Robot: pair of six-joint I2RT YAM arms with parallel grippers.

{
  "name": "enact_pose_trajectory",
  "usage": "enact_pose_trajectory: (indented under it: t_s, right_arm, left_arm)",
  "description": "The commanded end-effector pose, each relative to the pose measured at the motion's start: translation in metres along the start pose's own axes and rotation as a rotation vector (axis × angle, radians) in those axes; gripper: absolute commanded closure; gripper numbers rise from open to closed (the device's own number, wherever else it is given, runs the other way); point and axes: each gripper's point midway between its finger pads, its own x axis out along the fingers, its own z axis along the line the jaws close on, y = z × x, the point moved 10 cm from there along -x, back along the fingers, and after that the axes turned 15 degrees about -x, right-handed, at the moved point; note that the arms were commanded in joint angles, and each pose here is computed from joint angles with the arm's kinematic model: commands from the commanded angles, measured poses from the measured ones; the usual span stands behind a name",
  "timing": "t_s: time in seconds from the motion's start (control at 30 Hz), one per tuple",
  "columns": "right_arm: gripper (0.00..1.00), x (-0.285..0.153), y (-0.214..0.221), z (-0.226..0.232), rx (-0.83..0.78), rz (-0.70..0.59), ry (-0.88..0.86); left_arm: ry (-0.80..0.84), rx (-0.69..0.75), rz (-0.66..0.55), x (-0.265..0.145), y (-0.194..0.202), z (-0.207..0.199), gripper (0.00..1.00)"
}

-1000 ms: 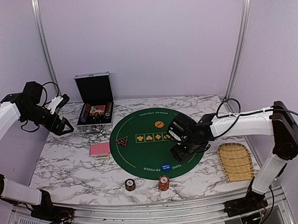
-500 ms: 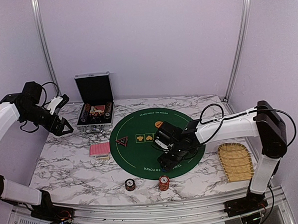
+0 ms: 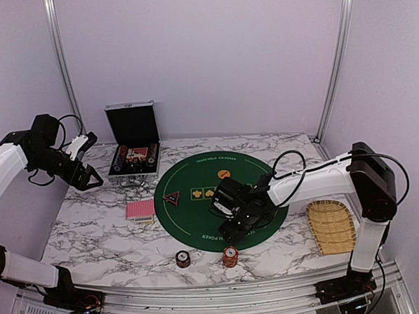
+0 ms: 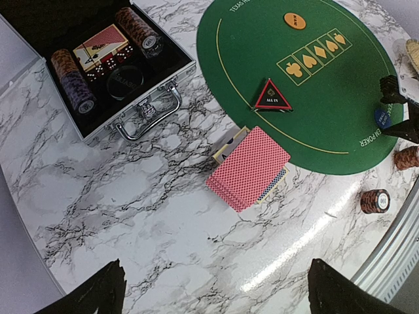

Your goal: Distribute texas hold em gaming equipment

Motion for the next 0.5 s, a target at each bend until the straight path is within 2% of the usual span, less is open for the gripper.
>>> enact_pose_trajectory:
  t_s: [0.0, 0.47]
  right_arm:
    - [0.30, -0.002, 0.010, -0.008, 0.024, 0.013, 0.050]
    - [0.39, -0.010, 0.038, -0.044, 0.135, 0.025, 0.099]
  left_arm:
    - [0.005, 0.013, -0.014, -0.010, -0.005, -0.004, 0.01]
    - [-0.003, 0.014, -0.017, -0.012, -0.007, -0.004, 0.01]
